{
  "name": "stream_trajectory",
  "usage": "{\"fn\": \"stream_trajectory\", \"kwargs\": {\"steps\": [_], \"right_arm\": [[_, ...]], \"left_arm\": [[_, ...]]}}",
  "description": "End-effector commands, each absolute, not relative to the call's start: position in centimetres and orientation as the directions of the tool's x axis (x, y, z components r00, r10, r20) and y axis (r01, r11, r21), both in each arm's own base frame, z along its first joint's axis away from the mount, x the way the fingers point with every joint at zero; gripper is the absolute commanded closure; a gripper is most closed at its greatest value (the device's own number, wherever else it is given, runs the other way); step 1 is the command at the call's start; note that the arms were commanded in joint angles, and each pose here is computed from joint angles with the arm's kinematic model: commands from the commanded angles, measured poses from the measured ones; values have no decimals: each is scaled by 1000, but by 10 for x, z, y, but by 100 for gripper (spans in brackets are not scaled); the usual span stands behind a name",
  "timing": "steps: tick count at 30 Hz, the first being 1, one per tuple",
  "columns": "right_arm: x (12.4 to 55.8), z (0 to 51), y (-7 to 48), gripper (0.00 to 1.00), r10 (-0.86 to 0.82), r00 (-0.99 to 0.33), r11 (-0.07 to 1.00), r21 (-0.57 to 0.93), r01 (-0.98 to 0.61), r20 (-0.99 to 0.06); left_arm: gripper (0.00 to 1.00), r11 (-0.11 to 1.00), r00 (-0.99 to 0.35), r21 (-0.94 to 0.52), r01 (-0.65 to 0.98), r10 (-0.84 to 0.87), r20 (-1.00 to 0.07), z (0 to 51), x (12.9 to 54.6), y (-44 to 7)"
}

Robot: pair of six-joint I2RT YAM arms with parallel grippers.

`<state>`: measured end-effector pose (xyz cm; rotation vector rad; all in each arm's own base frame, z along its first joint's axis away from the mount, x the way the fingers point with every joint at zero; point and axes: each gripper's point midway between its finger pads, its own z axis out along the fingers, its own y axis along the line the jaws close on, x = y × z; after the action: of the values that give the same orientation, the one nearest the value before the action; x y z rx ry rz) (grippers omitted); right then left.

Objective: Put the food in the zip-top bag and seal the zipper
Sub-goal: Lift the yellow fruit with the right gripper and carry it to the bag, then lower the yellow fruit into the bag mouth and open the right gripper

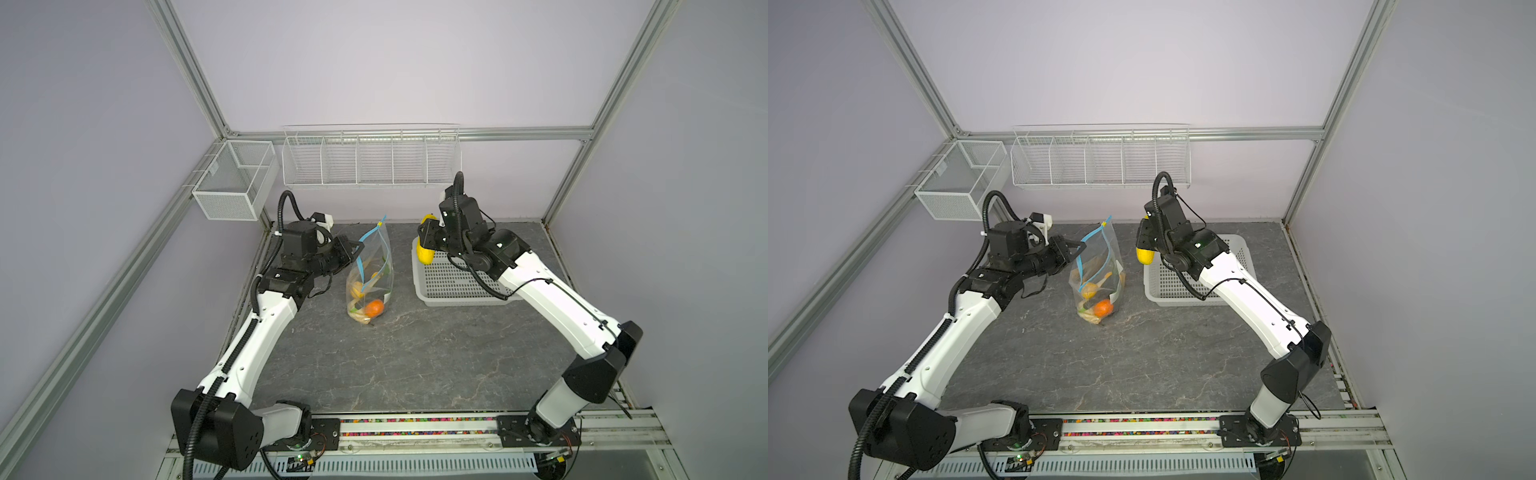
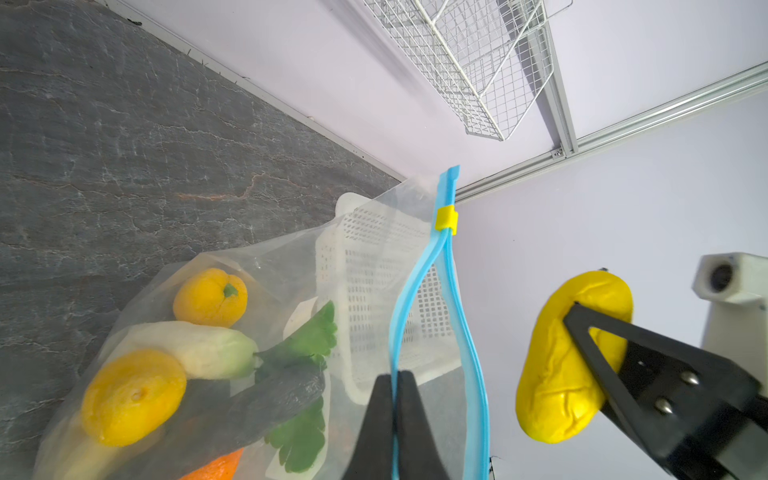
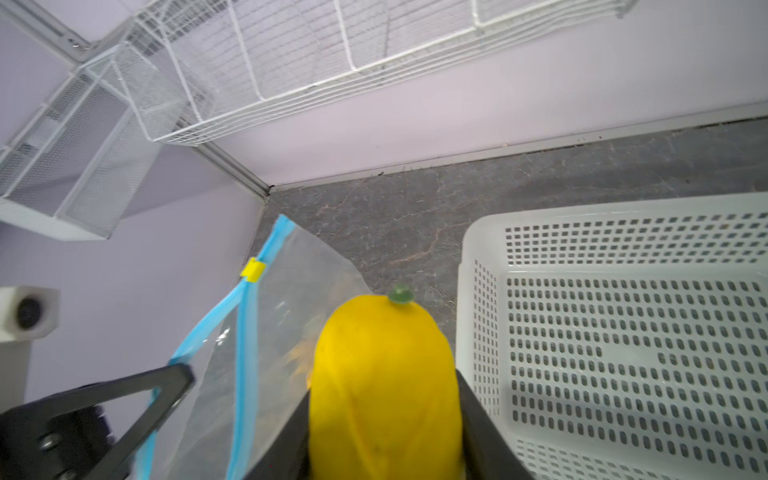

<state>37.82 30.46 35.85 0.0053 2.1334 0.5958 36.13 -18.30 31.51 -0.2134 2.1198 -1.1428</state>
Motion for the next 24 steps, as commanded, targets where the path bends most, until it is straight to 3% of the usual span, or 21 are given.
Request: {"fn": "stream_trajectory", "kwargs": {"steps": [1, 13, 24], "right_arm": [[374, 399, 336, 57, 219, -495, 854, 411, -319, -841], [364, 408, 411, 57, 185, -416, 814, 376, -442, -890], [369, 378, 420, 50, 172, -448, 833, 372, -410, -878]], "left_arm": [[100, 576, -708, -788, 218, -462, -534, 341, 358, -182], [100, 569, -701, -789, 231, -465, -541, 347, 355, -181], [100, 562, -699, -796, 226, -476, -535, 344, 357, -181]]}}
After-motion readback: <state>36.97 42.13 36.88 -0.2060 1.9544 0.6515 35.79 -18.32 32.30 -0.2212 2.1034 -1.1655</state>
